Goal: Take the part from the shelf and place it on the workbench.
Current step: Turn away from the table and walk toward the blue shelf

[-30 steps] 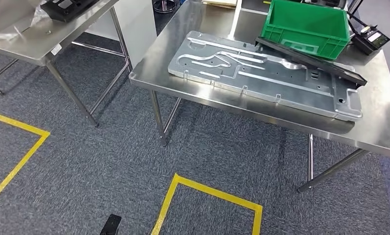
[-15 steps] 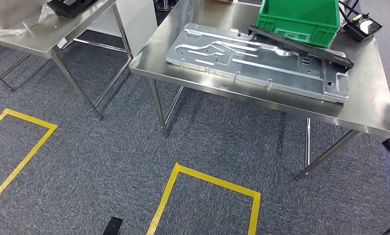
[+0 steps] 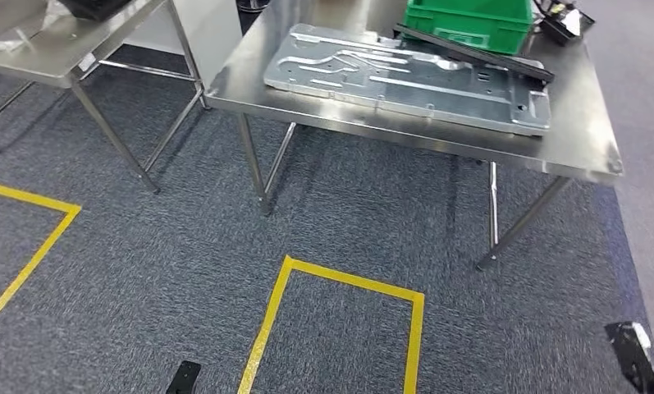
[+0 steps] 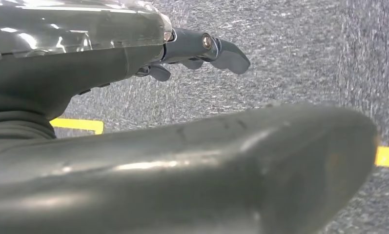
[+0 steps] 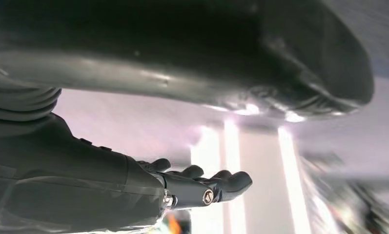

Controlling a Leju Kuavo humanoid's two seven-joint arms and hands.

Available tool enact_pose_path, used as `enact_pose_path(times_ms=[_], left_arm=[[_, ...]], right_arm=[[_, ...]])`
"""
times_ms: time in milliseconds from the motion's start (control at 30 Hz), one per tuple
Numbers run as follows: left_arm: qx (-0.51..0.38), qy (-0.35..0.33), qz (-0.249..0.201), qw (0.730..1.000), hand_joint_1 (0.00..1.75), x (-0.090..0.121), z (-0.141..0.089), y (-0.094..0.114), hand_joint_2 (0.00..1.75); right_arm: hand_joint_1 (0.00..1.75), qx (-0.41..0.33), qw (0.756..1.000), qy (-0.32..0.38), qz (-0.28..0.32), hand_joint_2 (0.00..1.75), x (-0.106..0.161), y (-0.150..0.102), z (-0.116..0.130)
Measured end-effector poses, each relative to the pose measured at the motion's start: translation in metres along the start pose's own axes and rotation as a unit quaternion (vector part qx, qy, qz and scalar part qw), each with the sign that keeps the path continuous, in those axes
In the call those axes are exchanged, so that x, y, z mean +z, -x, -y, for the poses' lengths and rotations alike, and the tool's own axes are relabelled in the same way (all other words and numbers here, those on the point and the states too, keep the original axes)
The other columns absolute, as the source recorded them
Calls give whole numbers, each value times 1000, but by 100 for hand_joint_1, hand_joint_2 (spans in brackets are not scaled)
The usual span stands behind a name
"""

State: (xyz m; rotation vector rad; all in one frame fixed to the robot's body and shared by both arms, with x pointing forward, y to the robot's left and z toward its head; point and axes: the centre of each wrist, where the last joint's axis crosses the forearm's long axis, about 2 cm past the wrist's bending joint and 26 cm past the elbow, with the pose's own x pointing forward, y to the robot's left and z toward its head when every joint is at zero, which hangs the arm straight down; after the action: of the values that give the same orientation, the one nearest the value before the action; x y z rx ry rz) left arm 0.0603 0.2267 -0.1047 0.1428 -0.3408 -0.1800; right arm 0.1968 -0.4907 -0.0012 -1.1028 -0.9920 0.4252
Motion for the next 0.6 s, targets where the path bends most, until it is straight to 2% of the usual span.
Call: enact_pose_path(times_ms=[167, 367, 600], left_arm=[[-4, -4, 2, 1000, 0, 0, -1, -2, 0], [-11, -5, -3, 1000, 0, 0, -1, 4, 0], [-17, -8, 1, 1000, 0, -1, -4, 2, 0]], right_arm=[[0, -47, 992, -82, -78, 0, 39, 7, -47], [0, -76, 968, -185, -153, 0, 85, 4, -89], [0, -76, 933, -282, -211, 0, 130, -2, -118]])
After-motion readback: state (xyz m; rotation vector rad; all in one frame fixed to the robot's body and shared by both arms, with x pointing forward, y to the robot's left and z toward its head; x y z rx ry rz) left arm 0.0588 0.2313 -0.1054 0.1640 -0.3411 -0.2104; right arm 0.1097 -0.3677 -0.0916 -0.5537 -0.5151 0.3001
